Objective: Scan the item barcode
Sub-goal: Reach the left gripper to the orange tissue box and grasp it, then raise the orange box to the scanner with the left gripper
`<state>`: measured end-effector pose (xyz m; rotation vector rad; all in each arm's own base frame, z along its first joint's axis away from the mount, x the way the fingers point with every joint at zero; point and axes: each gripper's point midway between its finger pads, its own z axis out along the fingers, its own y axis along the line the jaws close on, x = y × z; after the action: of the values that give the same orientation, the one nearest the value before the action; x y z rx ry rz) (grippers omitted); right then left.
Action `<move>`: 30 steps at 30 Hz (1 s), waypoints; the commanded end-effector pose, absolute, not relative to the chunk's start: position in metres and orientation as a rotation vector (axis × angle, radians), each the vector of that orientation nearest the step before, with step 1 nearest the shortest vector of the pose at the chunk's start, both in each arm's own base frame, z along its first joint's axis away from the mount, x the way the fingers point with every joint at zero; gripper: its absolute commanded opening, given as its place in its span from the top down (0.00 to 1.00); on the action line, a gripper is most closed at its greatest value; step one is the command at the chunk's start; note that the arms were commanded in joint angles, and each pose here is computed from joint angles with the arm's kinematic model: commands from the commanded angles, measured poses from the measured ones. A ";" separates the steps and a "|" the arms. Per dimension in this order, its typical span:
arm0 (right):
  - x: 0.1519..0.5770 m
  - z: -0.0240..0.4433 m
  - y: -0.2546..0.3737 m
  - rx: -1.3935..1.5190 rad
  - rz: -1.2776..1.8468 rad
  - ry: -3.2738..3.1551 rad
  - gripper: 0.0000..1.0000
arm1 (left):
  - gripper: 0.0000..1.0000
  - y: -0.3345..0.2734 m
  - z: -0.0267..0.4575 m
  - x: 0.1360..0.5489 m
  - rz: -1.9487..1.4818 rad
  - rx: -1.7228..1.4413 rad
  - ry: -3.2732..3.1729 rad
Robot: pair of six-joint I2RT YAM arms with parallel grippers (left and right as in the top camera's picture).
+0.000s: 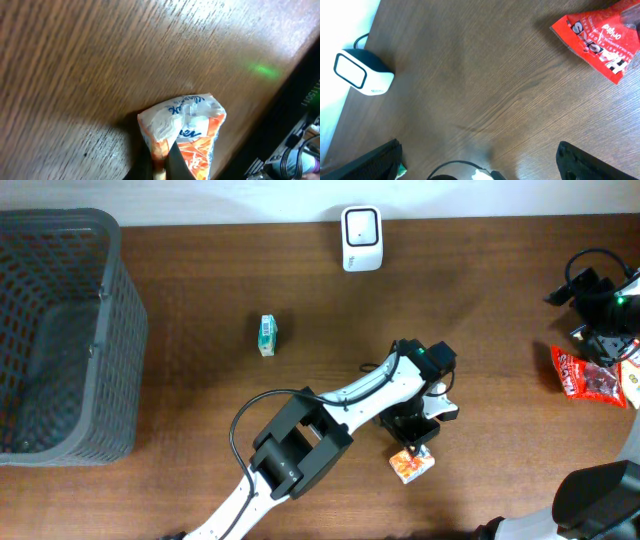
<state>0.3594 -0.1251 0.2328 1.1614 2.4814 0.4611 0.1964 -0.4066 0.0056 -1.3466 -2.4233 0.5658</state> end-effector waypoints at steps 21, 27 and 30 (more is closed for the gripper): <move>0.360 0.232 -0.124 1.157 0.467 2.488 0.02 | 1.00 -0.294 0.045 0.474 -1.154 -1.015 -3.415; 0.360 0.232 -0.124 1.157 0.467 2.488 0.02 | 0.76 -0.293 0.035 0.469 -1.158 -1.047 -3.382; 0.360 0.232 -0.124 1.157 0.467 2.488 0.01 | 0.73 -0.315 0.024 0.454 -0.874 -1.124 -3.382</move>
<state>0.3595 -0.1248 0.2330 1.1607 2.4813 0.4642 0.4689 -0.2962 0.0404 -1.0478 -3.4002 -1.1134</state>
